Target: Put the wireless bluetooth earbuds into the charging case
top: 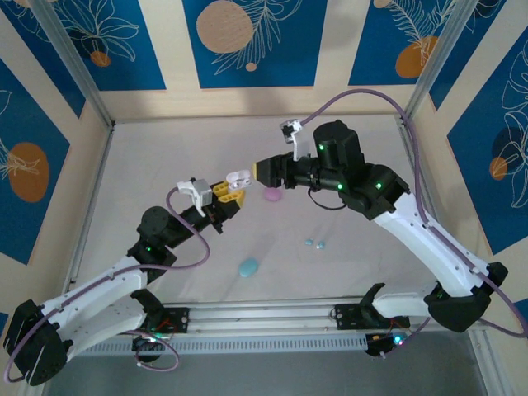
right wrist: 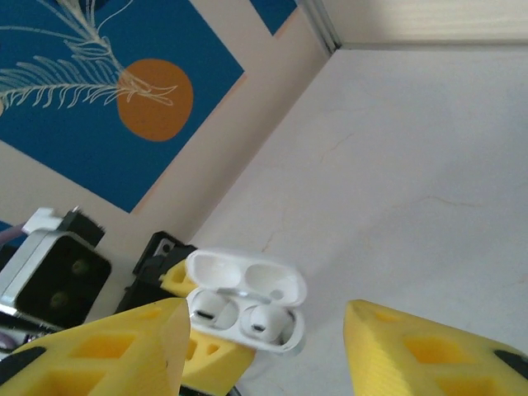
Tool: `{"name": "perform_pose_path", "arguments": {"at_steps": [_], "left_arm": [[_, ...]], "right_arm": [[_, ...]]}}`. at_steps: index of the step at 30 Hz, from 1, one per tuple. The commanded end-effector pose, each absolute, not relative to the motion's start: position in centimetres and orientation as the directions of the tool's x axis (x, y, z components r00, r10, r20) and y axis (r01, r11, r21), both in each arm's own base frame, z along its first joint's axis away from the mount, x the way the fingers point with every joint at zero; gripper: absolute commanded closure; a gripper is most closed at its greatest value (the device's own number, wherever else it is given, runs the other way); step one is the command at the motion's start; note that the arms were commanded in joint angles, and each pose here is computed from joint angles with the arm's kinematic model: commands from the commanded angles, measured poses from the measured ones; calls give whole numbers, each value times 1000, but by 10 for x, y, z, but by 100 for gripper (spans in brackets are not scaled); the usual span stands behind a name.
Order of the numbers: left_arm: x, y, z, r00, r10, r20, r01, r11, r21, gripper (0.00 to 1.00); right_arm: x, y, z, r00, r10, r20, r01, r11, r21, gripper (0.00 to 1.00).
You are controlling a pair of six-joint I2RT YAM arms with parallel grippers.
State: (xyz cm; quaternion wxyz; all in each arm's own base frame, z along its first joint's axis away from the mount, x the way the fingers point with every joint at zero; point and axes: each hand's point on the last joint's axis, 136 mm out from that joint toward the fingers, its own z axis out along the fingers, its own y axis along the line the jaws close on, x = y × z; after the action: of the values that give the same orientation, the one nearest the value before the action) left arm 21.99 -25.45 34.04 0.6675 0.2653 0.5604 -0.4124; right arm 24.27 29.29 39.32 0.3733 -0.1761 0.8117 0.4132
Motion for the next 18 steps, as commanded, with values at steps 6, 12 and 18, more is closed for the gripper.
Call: {"name": "perform_pose_path", "arguments": {"at_steps": [6,12,18], "left_arm": [[195,-263,360,111,-258,-960,908,418,-7,79],[194,-264,363,120,-255,-959,912,409,5,79],[199,-261,362,113,-258,-959,899,438,-12,78]], "right_arm": [[259,300,375,-819,-10,-573,-477,567,671,46],[255,316,361,-854,-141,-501,-490,539,685,46],[238,319,364,-848,-209,-488,-525,458,717,49]]}}
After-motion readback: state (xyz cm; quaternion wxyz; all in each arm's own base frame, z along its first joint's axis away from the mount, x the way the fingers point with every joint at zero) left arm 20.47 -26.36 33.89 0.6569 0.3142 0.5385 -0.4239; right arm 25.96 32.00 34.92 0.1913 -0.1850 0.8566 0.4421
